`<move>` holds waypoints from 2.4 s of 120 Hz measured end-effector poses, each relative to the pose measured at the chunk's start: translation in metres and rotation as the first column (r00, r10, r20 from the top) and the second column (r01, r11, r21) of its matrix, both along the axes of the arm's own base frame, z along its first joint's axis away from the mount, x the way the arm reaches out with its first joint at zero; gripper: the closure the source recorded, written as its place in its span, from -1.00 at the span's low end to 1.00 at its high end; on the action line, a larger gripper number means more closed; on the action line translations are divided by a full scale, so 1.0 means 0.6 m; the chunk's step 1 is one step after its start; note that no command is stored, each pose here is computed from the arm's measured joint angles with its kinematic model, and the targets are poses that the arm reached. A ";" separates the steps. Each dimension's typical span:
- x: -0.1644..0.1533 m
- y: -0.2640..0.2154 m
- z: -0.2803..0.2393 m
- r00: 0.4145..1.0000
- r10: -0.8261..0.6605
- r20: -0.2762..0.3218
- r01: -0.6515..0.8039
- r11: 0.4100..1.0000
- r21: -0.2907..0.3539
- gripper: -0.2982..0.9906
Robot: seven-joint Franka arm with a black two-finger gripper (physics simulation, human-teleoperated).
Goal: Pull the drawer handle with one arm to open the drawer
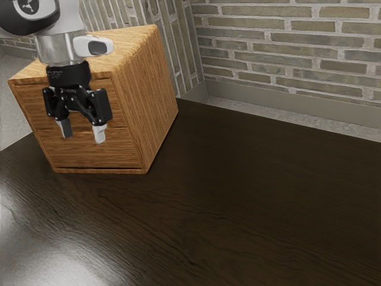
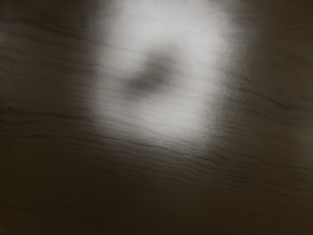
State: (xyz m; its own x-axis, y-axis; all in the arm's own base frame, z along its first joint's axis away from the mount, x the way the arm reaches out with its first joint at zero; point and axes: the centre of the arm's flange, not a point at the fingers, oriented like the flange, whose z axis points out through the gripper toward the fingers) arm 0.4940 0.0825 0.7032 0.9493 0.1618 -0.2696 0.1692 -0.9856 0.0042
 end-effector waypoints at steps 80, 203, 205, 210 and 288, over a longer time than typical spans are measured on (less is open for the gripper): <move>-0.002 -0.084 0.184 0.760 0.481 0.436 -0.521 0.853 -0.034 -0.50; -0.209 0.477 0.164 -0.442 0.854 0.275 -0.893 -0.390 -0.224 -0.50; -0.198 0.466 0.164 -0.430 0.860 0.274 -0.898 -0.378 -0.224 -0.50; -0.174 0.440 0.164 -0.405 0.873 0.271 -0.909 -0.351 -0.225 -0.50; -0.218 0.515 0.151 -0.571 0.787 0.235 -0.818 -0.522 -0.241 -0.50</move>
State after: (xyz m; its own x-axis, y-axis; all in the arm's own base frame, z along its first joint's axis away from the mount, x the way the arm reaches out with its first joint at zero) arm 0.3633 0.3912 0.7940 -0.6563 0.7513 -0.0699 0.7097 0.6461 0.2807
